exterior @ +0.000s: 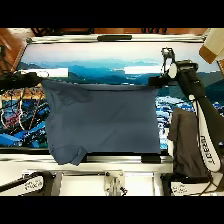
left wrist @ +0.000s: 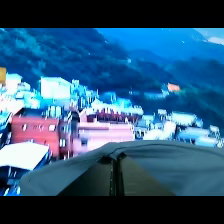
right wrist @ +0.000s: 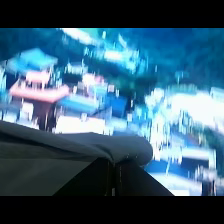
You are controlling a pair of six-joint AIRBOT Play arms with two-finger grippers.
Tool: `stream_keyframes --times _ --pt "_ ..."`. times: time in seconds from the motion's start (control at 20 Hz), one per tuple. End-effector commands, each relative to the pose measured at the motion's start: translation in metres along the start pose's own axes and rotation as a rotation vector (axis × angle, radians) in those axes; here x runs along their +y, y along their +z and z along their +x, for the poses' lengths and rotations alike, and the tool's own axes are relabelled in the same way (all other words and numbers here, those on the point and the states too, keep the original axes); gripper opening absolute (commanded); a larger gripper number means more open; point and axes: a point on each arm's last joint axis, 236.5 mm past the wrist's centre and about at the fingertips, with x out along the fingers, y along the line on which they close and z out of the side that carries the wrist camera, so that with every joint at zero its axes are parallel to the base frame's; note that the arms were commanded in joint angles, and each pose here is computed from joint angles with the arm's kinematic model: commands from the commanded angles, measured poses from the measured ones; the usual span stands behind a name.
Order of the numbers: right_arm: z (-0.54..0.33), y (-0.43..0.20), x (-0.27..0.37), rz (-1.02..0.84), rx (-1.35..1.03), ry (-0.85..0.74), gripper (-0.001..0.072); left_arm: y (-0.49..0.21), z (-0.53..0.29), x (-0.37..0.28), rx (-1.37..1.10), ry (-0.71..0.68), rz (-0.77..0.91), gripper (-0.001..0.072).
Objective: Fold the shirts.
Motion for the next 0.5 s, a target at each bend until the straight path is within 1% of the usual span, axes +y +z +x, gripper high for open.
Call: stream_keyframes --times 0.0,0.1,0.2,0.3,0.35,0.45 --pt "0.034 0.043 -0.011 0.007 -0.184 -0.02 0.0073 0.019 0.057 0.012 -0.135 0.056 0.0 0.0034" --pt "0.039 0.057 -0.028 0.084 -0.247 -0.023 0.0074 0.025 0.072 0.015 -0.185 0.083 0.003 0.0034" --pt "0.047 0.057 -0.047 0.198 -0.252 -0.025 0.0073 0.02 0.088 0.015 -0.189 0.09 -0.006 0.0034" --pt "0.059 0.042 -0.044 0.285 -0.187 0.016 0.0073 0.01 0.1 0.015 -0.165 0.072 -0.091 0.0033" --pt "0.063 0.031 -0.034 0.298 -0.134 0.044 0.0074 0.003 0.105 0.016 -0.143 0.065 -0.122 0.0034" --pt "0.065 0.009 -0.013 0.208 -0.04 0.061 0.0073 -0.019 0.112 0.016 -0.057 0.046 -0.124 0.0034"
